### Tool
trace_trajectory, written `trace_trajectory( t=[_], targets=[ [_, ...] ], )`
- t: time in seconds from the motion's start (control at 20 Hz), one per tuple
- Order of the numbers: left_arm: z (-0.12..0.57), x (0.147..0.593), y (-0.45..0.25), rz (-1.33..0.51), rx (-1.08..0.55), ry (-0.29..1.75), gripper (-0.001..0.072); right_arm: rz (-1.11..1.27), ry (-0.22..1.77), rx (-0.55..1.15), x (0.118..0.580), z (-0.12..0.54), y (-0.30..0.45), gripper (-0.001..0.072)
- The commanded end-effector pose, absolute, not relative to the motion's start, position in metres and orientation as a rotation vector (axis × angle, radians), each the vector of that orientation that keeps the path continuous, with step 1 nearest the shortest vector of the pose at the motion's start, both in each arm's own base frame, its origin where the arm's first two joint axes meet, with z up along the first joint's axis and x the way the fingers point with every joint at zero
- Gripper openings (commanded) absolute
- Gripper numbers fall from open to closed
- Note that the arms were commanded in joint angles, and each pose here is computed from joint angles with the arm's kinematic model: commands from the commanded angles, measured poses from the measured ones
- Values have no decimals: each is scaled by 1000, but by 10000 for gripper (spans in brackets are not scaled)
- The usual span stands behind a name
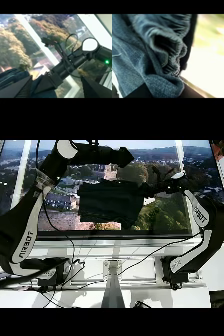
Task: Fold the clothes and pants, and hang the long-sleeved shirts on hangers.
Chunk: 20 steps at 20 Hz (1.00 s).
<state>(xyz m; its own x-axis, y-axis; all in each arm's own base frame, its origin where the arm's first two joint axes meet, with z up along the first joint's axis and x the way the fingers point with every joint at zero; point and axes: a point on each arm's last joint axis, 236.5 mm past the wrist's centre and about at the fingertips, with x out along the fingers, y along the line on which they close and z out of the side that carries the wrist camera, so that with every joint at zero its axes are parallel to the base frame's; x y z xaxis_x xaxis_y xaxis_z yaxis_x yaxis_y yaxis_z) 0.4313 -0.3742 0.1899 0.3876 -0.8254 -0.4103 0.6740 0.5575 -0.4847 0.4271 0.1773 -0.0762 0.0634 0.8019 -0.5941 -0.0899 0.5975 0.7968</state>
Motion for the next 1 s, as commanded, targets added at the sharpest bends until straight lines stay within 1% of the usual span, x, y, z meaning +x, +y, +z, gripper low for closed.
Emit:
trace_trajectory(
  t=[0.0,0.05,0.1,0.15,0.2,0.25,0.3,0.4,0.55,0.65,0.8,0.95],
  targets=[
    [195,438,-364,-957,-233,643,697,796,1227,640,452,-45,193,30],
    [200,440,-358,-947,-236,629,680,781,1186,647,463,-27,183,31],
    [208,443,-350,-941,-219,603,530,758,1143,659,474,-7,168,31],
    [216,445,-340,-947,-167,559,317,730,1101,676,483,12,149,31],
    [227,445,-331,-949,-124,517,135,695,1057,695,491,31,127,30],
    [237,444,-320,-942,-83,486,27,646,1005,712,497,52,99,31],
    [246,444,-308,-917,-38,462,24,591,951,727,501,70,70,31],
    [260,438,-277,-841,125,423,24,430,878,750,496,97,-2,31],
    [274,416,-231,-740,367,428,24,97,853,770,459,107,-118,31],
    [282,398,-203,-678,464,453,24,-139,851,787,416,108,-192,31],
    [299,373,-171,-608,548,460,24,-440,832,823,337,113,-279,31],
    [314,357,-164,-599,552,431,24,-696,857,970,251,109,-320,31]
  ],
)
